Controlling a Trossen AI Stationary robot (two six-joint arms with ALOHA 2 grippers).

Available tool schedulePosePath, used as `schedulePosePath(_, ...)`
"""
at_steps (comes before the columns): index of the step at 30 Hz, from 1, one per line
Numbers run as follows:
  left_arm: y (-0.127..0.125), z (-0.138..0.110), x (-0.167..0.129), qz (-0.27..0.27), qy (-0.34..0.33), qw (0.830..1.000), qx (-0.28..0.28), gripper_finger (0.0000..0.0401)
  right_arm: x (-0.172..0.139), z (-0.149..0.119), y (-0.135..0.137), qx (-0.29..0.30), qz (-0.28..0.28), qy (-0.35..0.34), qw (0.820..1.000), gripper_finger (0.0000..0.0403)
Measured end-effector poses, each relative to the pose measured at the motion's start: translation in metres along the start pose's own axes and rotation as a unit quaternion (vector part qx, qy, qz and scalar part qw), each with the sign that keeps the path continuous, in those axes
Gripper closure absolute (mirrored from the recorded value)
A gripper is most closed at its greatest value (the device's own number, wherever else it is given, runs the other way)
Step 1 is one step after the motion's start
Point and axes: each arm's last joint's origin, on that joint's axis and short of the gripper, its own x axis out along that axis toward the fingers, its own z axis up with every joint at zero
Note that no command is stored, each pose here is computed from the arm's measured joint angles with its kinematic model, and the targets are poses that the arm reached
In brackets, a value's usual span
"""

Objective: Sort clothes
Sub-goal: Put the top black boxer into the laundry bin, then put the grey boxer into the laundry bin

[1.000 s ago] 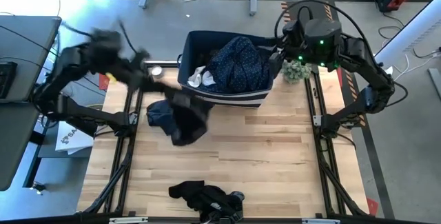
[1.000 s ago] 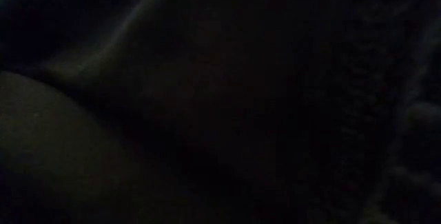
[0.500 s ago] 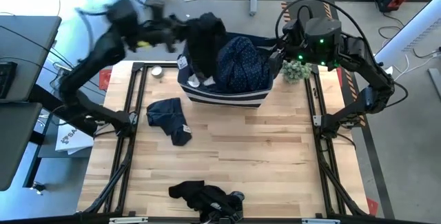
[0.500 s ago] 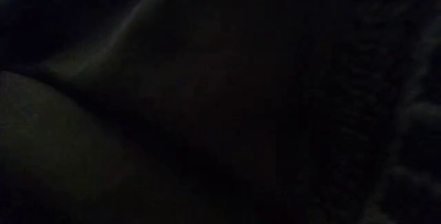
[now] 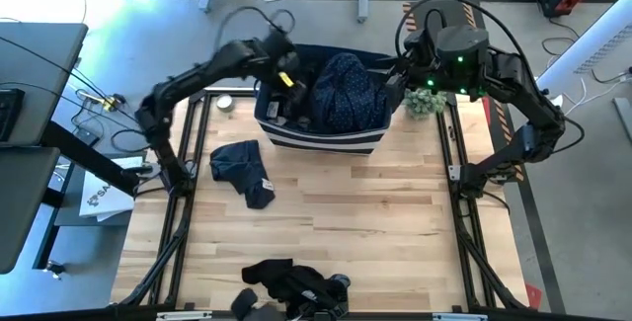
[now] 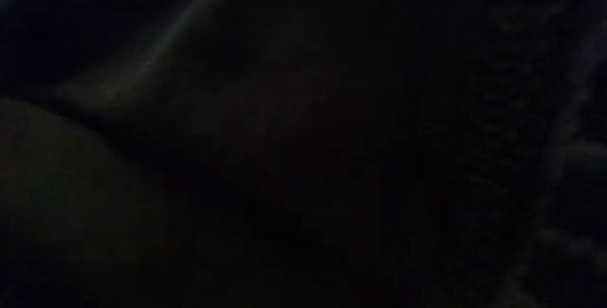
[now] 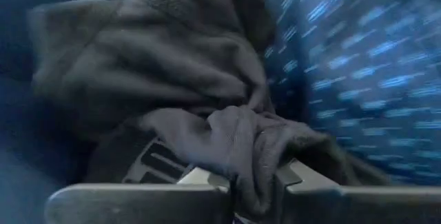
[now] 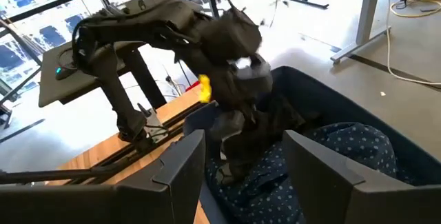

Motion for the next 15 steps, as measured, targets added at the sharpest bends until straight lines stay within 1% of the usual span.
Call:
schedulePosePath(2, 0.001, -0.001, 0.018, 0.012, 0.034, 0.999, 0.013, 0.0355, 0.002, -0.001, 0.000, 0.001, -0.001, 0.004, 1.000, 0.0210)
schedulePosePath(4, 0.004, -0.003, 0.027, 0.004, 0.058, 0.998, 0.015, 0.0324, 0.007, -0.002, 0.001, 0.003, -0.003, 0.009, 1.000, 0.0210)
schedulePosePath(6, 0.006, -0.006, 0.030, 0.004, 0.082, 0.997, 0.015, 0.0288, 0.014, -0.004, 0.002, 0.008, -0.006, 0.019, 1.000, 0.0210)
schedulePosePath(7, 0.007, -0.007, 0.025, -0.001, 0.086, 0.996, 0.018, 0.0270, 0.016, -0.004, 0.003, 0.011, -0.006, 0.023, 1.000, 0.0210)
schedulePosePath(9, 0.007, -0.007, 0.012, -0.008, 0.086, 0.996, 0.018, 0.0239, 0.027, -0.008, 0.004, 0.016, -0.007, 0.039, 0.999, 0.0210)
schedulePosePath(11, 0.003, -0.010, -0.007, -0.005, 0.087, 0.996, 0.017, 0.0217, 0.039, -0.011, 0.005, 0.013, -0.010, 0.053, 0.998, 0.0210)
schedulePosePath(13, -0.004, -0.006, -0.039, -0.005, 0.030, 0.999, 0.018, 0.0206, 0.057, -0.015, 0.004, 0.002, -0.012, 0.073, 0.997, 0.0210)
schedulePosePath(15, -0.009, -0.010, -0.075, -0.015, -0.014, 1.000, 0.011, 0.0203, 0.078, -0.019, 0.000, -0.008, -0.019, 0.094, 0.995, 0.0210)
